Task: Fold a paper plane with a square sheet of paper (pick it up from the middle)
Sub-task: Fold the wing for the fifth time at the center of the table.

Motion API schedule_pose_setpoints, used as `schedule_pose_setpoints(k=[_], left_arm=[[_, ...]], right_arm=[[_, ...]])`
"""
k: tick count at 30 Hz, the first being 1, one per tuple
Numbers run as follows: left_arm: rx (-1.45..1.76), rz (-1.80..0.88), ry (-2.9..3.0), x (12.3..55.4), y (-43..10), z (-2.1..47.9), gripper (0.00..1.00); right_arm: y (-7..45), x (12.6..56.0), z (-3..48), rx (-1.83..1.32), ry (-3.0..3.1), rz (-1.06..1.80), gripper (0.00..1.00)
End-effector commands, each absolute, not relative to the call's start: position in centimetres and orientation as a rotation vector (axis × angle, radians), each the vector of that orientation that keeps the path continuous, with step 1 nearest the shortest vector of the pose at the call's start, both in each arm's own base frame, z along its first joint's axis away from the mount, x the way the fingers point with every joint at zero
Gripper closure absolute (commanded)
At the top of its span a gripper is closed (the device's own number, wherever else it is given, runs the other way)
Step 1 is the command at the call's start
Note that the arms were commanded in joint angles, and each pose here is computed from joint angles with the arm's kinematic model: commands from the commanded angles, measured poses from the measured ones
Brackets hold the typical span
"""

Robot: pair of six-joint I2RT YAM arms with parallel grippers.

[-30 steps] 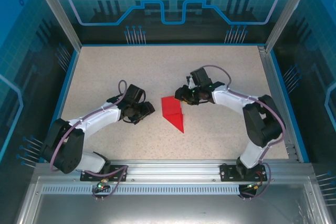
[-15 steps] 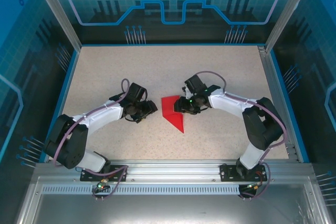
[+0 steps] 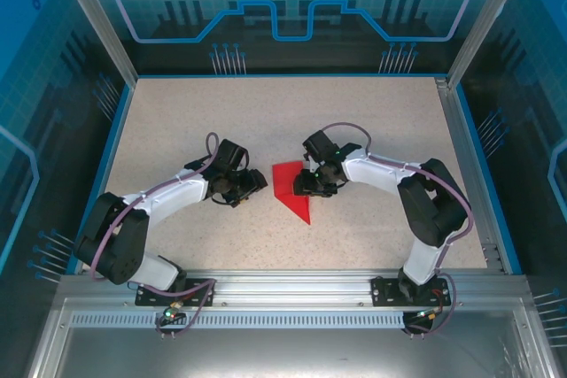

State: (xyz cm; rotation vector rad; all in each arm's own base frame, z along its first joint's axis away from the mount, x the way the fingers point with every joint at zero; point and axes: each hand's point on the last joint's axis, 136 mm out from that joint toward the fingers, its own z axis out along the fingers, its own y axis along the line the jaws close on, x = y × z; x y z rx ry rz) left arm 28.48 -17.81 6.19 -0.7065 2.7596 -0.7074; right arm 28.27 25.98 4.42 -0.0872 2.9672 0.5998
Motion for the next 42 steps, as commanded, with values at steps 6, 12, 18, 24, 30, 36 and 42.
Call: schedule_pose_setpoints(k=[6, 12, 18, 24, 30, 36, 42], left_arm=[[-0.688, -0.722, 2.773, 28.5, -17.9, 6.4, 0.36], [-0.692, -0.720, 2.778, 28.5, -18.0, 6.2, 0.36], [-0.674, -0.746, 2.784, 28.9, -18.5, 6.5, 0.36], [-0.656, -0.804, 2.796, 29.3, -19.4, 6.8, 0.36], [-0.672, -0.914, 2.807, 29.9, -20.3, 6.6, 0.35], [-0.691, -0.974, 2.802, 30.3, -20.6, 6.5, 0.35], [-0.704, -0.971, 2.806, 30.1, -20.5, 6.3, 0.35]], right_arm=[[27.1, 28.3, 2.6, -0.120, 3.019, 0.614, 0.49], [27.5, 28.6, 2.4, -0.126, 3.014, 0.640, 0.57], [27.5, 28.7, 3.2, -0.112, 2.981, 0.714, 0.68], [27.0, 29.1, 4.2, -0.064, 2.938, 0.844, 0.74], [26.7, 29.4, 5.1, -0.037, 2.889, 0.984, 0.77], [25.9, 29.4, 4.4, -0.008, 2.909, 0.937, 0.68], [26.0, 29.6, 3.7, -0.023, 2.927, 0.921, 0.42]])
